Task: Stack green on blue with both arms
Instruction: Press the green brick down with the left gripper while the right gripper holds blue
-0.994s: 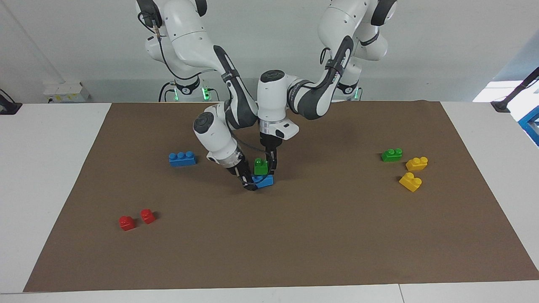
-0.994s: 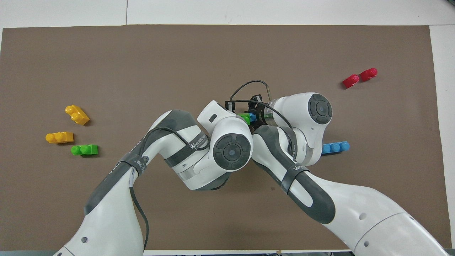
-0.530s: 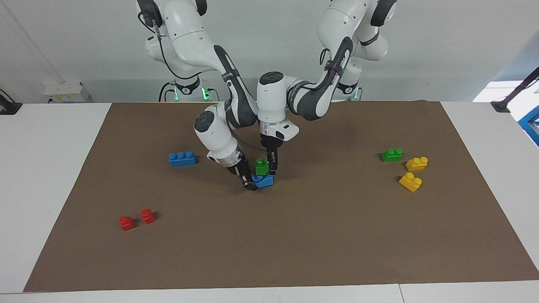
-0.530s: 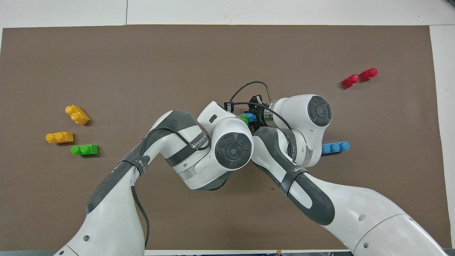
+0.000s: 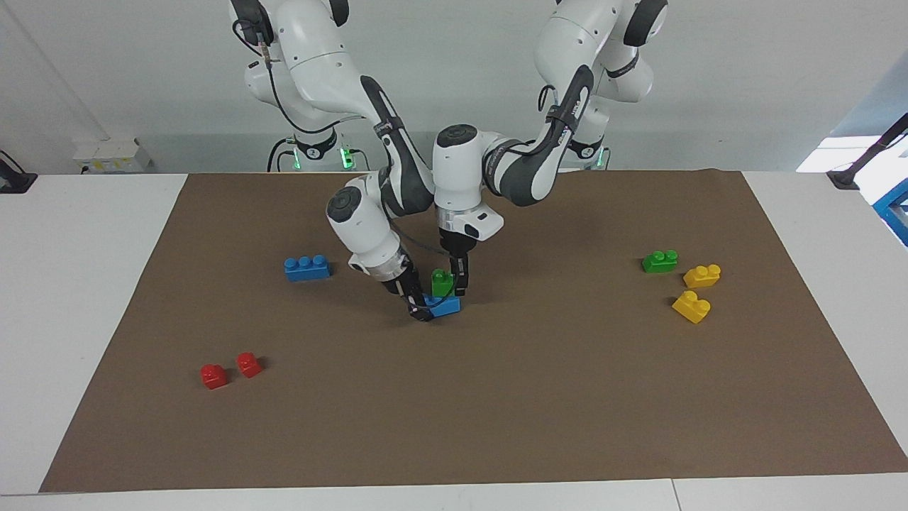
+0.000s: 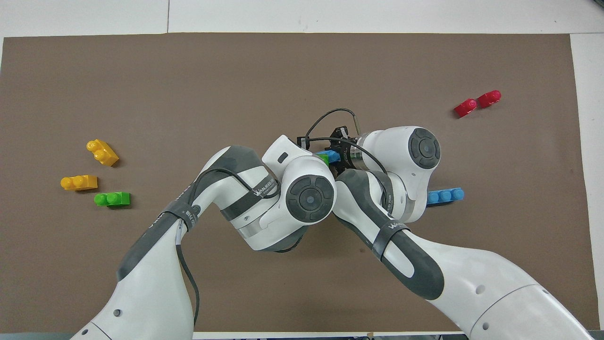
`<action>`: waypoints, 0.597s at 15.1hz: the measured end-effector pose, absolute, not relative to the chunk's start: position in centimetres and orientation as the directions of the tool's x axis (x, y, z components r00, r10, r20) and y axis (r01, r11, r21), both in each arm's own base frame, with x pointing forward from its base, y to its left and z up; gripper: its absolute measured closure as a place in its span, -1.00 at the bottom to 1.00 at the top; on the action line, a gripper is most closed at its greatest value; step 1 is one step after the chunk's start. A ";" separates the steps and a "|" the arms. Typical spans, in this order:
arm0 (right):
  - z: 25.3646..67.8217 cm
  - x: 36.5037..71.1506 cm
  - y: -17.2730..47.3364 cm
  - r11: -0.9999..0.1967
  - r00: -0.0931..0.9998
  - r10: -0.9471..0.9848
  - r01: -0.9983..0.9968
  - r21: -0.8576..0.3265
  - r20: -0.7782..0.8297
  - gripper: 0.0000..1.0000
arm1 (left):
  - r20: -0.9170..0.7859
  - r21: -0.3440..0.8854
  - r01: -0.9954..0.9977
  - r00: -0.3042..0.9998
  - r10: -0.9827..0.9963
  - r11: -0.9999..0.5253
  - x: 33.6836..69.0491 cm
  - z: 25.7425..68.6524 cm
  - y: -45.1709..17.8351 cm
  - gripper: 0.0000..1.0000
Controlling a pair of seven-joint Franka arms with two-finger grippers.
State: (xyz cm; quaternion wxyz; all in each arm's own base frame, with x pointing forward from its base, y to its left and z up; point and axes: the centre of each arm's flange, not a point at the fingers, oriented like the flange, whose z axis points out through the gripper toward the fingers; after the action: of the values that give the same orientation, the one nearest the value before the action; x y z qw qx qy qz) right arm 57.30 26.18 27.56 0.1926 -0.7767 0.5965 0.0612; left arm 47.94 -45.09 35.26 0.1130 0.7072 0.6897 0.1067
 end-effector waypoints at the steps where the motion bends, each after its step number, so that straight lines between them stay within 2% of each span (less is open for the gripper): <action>1: 27.6 57.3 26.2 -0.214 0.281 -0.903 -0.950 -0.226 -0.325 0.26 | -0.005 0.307 0.951 0.026 1.000 -0.023 47.9 35.3 -45.1 0.30; 9: 27.6 57.3 26.2 -0.215 0.282 -0.903 -0.950 -0.227 -0.324 0.26 | -0.007 0.307 0.951 0.026 1.000 -0.023 47.9 35.2 -45.1 0.30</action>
State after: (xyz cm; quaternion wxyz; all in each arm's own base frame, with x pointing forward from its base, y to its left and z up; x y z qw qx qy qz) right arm 57.30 26.17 27.55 0.1927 -0.7770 0.5962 0.0608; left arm 47.94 -45.11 35.22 0.1137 0.7073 0.6896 0.1062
